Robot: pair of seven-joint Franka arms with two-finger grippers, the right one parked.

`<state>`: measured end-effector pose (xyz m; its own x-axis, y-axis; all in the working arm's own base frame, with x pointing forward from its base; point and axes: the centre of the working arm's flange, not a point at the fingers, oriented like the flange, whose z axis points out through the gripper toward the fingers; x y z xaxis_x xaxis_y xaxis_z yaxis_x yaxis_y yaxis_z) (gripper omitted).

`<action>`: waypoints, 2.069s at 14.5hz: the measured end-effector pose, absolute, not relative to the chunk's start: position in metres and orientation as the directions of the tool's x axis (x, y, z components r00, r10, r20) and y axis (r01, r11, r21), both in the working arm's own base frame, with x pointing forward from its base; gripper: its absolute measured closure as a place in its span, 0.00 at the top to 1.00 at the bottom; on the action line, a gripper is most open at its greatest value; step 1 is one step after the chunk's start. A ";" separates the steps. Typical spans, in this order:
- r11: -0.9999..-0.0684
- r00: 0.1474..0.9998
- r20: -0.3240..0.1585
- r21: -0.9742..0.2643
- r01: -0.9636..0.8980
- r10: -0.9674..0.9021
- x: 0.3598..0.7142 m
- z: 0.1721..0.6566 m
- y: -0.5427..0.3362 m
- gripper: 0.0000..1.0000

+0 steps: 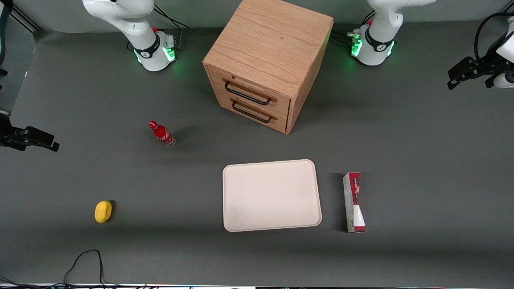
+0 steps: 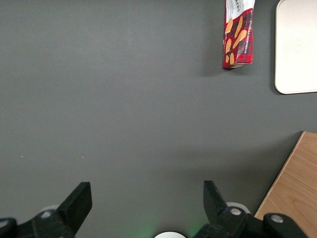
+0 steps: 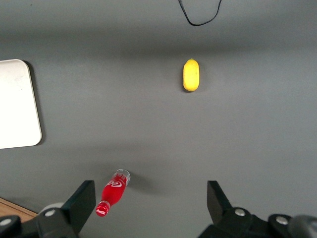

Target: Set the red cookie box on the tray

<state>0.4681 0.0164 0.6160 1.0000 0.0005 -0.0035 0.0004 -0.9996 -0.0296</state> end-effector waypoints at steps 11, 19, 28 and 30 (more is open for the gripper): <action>-0.997 0.988 -0.139 -0.018 -0.075 -0.072 0.541 0.612 -0.011 1.00; -0.994 0.977 -0.184 -0.008 -0.108 -0.104 0.687 0.510 -0.103 1.00; -0.999 0.995 -0.098 -0.041 -0.035 -0.031 0.735 0.381 -0.182 1.00; -0.999 0.995 -0.093 -0.045 -0.030 -0.025 0.738 0.343 -0.183 1.00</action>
<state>0.7379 -0.1831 0.3429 0.9954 -0.0254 -0.0927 -0.0297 -0.9986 -0.0448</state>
